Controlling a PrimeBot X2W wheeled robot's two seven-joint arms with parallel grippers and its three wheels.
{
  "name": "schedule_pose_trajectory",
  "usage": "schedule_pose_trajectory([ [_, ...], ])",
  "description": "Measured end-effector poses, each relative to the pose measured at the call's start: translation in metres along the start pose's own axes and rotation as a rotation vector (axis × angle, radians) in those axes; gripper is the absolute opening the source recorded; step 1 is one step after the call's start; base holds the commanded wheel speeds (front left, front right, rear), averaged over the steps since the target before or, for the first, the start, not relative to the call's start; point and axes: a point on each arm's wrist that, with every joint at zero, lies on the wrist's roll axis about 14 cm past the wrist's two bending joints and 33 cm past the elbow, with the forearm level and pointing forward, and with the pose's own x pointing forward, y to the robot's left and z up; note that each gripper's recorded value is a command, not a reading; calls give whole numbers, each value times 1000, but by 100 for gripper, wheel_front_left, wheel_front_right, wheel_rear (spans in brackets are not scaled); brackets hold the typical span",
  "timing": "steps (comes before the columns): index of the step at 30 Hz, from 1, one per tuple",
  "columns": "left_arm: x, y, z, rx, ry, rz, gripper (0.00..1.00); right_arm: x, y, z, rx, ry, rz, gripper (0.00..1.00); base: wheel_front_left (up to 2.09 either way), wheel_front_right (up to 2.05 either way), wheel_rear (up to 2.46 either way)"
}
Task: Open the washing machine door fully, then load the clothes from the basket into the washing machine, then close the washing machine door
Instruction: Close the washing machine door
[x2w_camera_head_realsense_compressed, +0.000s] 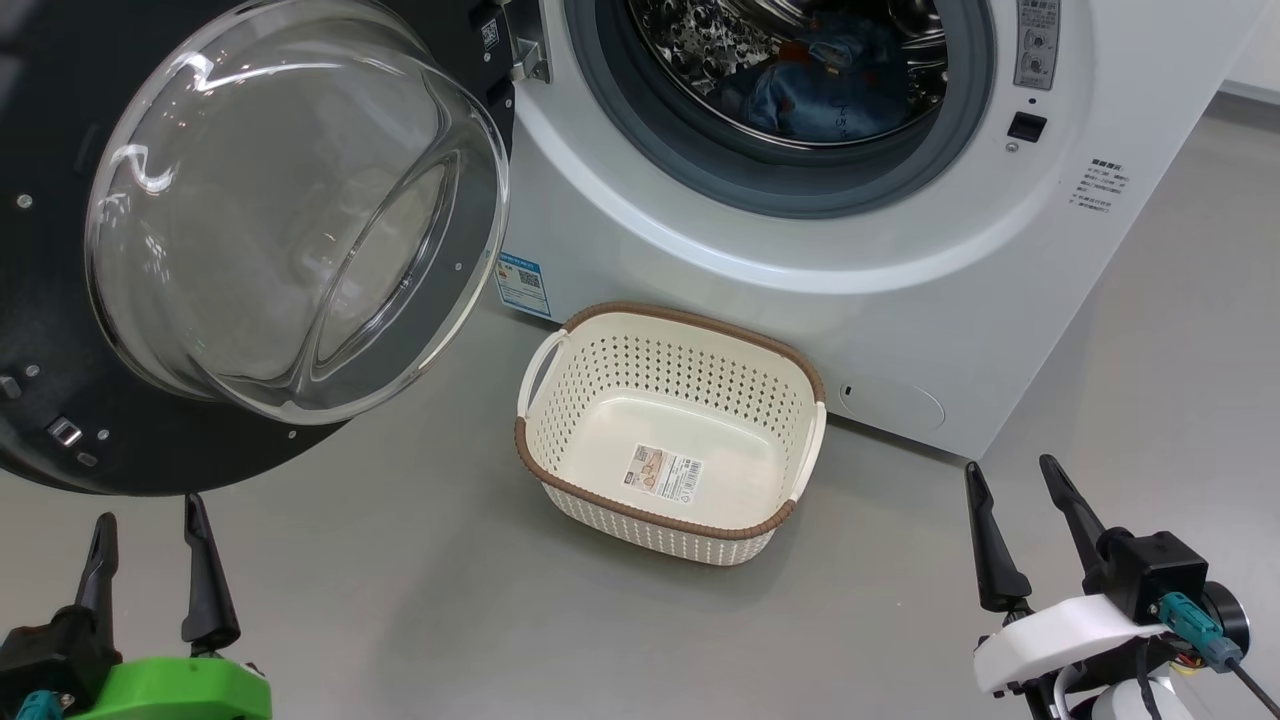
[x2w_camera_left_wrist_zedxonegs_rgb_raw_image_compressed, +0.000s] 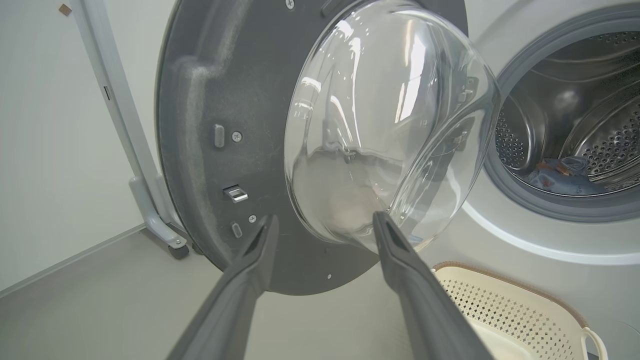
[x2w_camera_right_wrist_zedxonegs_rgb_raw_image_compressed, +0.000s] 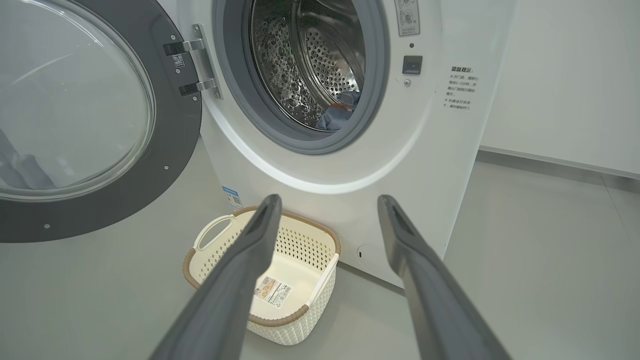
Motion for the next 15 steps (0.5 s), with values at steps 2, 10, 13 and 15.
schedule_pose_trajectory([
  [2,0,0,0,-1,1,-1,100,1,0,0,0,-1,-1,100,0,0,0],
  [10,1,1,-2,-53,6,13,0,2,-2,0,2,-1,-4,100,0,0,0],
  [13,1,1,-3,-53,8,13,0,1,-2,0,3,-1,-5,100,0,0,0],
  [15,1,1,-3,-54,8,13,0,1,-3,0,3,0,-6,100,0,0,0],
])
